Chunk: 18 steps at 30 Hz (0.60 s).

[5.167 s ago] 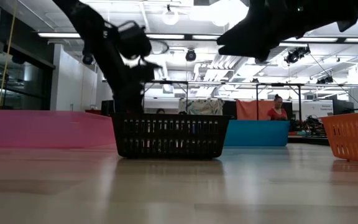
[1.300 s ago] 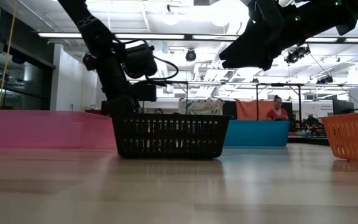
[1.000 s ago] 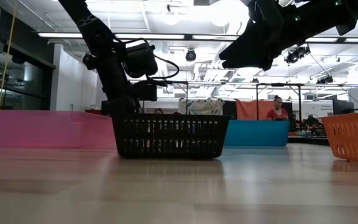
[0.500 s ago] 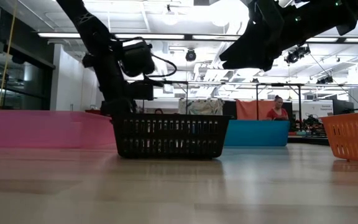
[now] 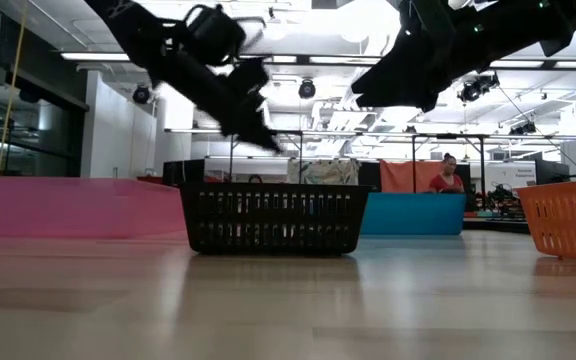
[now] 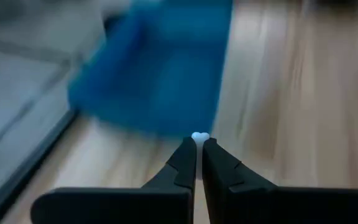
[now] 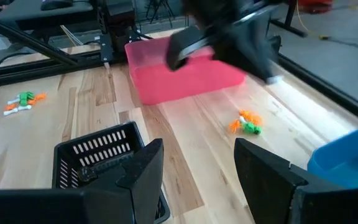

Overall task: Sort Halloween decoration
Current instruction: Put the white bone toy into the blue bin

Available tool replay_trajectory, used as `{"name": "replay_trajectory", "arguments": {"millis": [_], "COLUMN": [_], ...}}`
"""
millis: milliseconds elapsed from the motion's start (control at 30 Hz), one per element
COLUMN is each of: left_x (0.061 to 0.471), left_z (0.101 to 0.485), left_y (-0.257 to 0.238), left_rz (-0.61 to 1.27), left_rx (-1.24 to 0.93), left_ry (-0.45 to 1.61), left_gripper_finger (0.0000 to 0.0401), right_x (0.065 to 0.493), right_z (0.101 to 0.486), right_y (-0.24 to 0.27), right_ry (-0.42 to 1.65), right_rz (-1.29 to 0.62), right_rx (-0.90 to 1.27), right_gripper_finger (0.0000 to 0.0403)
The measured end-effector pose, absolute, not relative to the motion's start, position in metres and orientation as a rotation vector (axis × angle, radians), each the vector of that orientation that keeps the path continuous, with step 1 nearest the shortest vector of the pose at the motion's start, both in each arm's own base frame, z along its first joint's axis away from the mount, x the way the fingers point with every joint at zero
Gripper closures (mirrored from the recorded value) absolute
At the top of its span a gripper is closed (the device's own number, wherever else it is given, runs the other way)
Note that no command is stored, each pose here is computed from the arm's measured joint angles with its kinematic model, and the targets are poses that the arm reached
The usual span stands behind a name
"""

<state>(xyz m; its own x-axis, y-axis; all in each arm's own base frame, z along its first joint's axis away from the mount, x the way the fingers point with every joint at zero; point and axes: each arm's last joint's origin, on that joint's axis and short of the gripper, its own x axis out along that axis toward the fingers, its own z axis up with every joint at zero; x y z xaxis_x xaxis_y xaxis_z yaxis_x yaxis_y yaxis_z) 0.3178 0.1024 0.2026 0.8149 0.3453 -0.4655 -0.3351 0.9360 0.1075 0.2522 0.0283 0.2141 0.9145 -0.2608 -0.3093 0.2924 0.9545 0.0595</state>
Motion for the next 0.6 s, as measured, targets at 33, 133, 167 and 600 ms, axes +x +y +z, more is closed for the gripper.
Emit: {"name": "replay_trajectory", "arguments": {"millis": [33, 133, 167, 600], "left_x": [0.321, 0.334, 0.338, 0.415], "left_z": [0.203, 0.201, 0.2, 0.177], "left_y": [0.103, 0.106, 0.107, 0.143], "left_rz": [0.364, 0.343, 0.34, 0.559], "left_rx": [0.001, -0.051, -0.07, -0.13], "left_ry": [0.434, 0.26, 0.212, 0.292], "left_gripper_finger": [0.04, 0.04, 0.04, 0.04], "right_x": [0.253, 0.254, 0.254, 0.255], "right_z": [0.215, 0.219, 0.22, 0.222], "right_y": [0.028, 0.029, 0.029, 0.029], "right_ry": [0.293, 0.263, 0.253, 0.233], "right_rz": [-0.283, -0.274, -0.272, -0.264], "right_rx": [0.101, 0.075, 0.07, 0.03], "right_gripper_finger": [0.021, 0.021, 0.021, 0.021]}}
